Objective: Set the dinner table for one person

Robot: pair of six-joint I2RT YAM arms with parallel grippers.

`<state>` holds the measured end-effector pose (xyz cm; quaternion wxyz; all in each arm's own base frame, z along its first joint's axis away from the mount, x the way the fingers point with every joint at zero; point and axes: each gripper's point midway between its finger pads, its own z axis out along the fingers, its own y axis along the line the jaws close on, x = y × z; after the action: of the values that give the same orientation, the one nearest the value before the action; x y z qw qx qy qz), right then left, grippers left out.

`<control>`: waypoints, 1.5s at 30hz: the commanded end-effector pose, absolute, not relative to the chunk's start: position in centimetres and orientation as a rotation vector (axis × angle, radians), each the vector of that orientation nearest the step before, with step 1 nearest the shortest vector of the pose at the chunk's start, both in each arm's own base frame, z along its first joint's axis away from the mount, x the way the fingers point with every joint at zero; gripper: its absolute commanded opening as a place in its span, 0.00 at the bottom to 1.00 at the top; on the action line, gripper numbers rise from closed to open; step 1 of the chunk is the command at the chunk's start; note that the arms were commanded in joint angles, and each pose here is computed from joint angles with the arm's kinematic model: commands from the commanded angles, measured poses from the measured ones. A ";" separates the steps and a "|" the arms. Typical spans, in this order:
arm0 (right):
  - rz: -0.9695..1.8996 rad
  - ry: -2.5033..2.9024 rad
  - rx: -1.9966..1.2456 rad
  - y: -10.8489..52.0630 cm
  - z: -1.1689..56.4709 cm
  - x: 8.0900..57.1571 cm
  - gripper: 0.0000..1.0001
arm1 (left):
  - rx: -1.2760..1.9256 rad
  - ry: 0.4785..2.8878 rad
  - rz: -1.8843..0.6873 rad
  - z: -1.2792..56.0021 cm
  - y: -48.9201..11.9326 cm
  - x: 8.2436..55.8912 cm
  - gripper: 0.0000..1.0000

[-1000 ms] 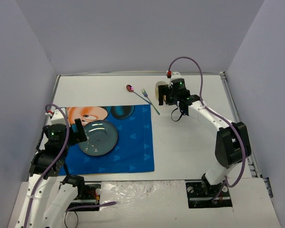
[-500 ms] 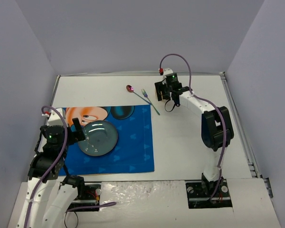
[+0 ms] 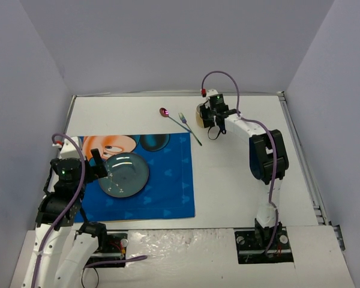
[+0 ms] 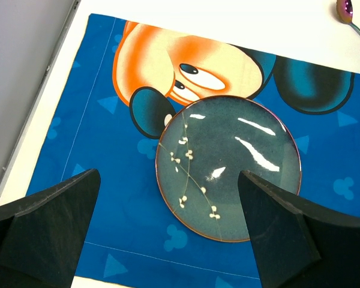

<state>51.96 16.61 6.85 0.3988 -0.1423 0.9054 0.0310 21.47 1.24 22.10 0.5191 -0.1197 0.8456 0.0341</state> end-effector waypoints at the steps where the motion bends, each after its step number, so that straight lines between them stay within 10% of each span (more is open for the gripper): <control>1: 0.093 2.161 -0.344 16.9 11.4 54.7 0.28 | -0.285 1.984 0.082 23.1 1.4 22.8 0.97; 9: 0.086 2.116 -0.349 16.6 13.6 55.0 0.00 | -0.288 1.992 0.085 22.9 1.4 22.9 0.97; 25: 0.253 1.843 -0.550 20.4 24.7 47.6 0.00 | -0.289 1.983 0.080 23.0 1.5 22.9 0.97; 45: 0.468 1.799 -0.915 31.6 18.5 42.3 0.00 | -0.294 1.978 0.080 23.2 1.5 22.8 0.97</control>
<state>40.34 29.48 13.35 0.4266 -0.3711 0.8051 0.1792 21.70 1.43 21.37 0.5089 -0.1235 0.8512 0.0354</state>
